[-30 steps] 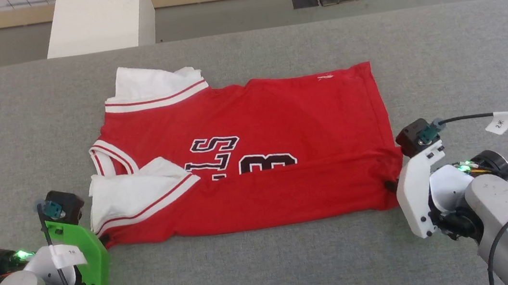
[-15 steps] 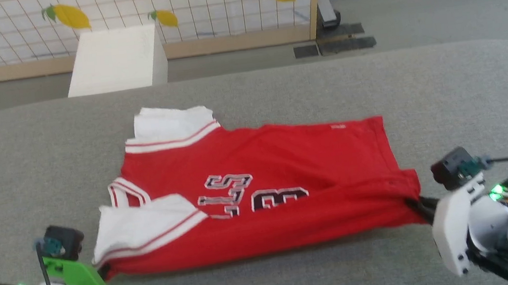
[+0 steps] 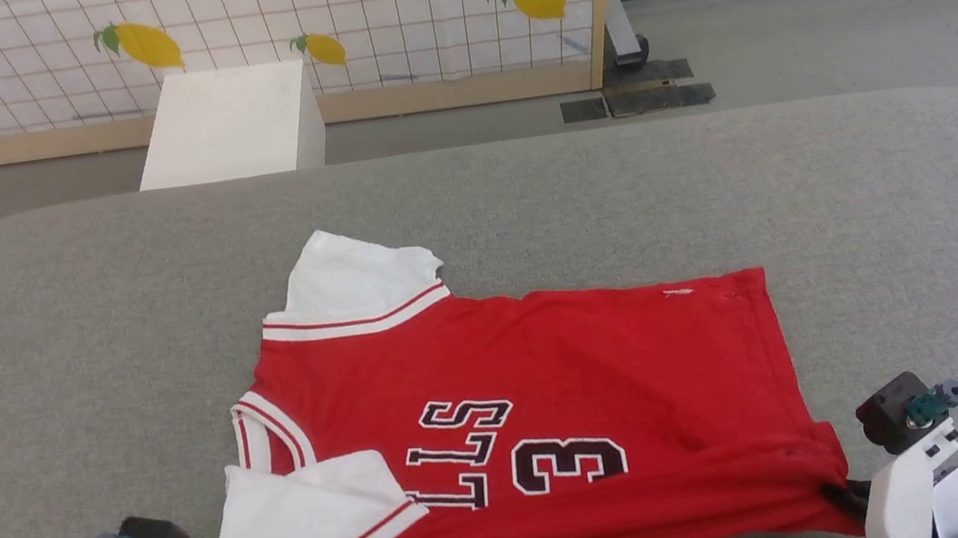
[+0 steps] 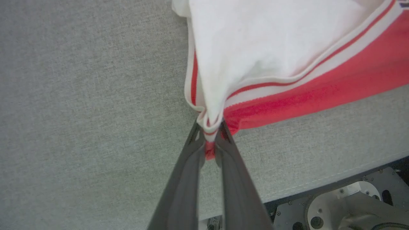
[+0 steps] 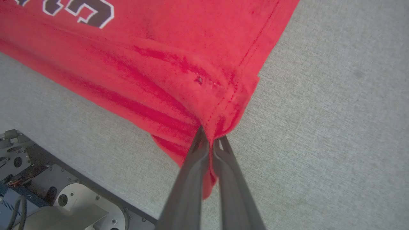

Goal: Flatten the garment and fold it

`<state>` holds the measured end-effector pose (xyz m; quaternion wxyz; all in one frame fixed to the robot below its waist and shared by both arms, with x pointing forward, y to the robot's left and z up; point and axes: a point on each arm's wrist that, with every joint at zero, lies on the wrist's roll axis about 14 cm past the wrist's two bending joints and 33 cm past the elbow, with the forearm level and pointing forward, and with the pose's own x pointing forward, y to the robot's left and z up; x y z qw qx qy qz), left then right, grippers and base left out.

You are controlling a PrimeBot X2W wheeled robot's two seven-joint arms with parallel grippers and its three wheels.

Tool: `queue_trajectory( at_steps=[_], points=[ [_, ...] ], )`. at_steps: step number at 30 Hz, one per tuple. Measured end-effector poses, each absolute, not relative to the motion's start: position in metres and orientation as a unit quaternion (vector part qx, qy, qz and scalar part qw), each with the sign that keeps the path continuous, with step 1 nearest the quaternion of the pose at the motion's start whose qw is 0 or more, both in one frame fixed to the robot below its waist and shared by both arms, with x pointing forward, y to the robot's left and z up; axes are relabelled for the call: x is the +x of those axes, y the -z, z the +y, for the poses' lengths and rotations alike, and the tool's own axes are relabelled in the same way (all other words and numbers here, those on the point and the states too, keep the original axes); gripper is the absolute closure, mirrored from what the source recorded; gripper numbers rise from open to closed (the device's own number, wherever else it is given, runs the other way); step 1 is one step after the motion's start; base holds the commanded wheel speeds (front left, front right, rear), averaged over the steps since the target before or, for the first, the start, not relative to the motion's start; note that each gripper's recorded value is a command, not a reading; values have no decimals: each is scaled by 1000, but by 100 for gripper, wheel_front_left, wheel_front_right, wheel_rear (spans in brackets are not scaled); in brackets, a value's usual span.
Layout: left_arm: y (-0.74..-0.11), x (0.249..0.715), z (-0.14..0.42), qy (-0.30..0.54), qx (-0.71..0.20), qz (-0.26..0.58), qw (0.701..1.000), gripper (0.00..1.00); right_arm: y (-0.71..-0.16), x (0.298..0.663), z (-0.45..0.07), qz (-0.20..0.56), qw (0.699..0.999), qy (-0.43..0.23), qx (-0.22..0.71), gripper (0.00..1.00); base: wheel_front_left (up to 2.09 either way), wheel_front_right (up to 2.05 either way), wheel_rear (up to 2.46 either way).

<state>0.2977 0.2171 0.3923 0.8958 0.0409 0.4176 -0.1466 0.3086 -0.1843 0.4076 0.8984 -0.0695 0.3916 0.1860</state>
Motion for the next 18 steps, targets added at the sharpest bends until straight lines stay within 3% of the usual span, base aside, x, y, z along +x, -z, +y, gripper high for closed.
queue_trajectory(
  at_steps=[9, 10, 11, 12, 18],
  points=[
    [-362, 300, 218, 138, 14, 461, 877, 100, -366, 294, -184, 459, 867, -183, -66, 100, 0, 0, 0],
    [-361, 301, 219, 136, 13, 459, 878, 100, -366, 296, -182, 456, 868, -183, -64, 89, 0, 0, 0],
    [-361, 301, 220, 134, 11, 457, 879, 47, -366, 298, -181, 452, 871, -184, -62, 47, 0, 0, 0],
    [-361, 302, 220, 133, 12, 452, 882, 0, -368, 300, -181, 443, 875, -183, -63, 0, 0, 0, 0],
    [-384, 313, 222, 127, 19, 391, 911, 0, -404, 323, -181, 349, 918, -173, -70, 0, 0, 0, 0]
  ],
)
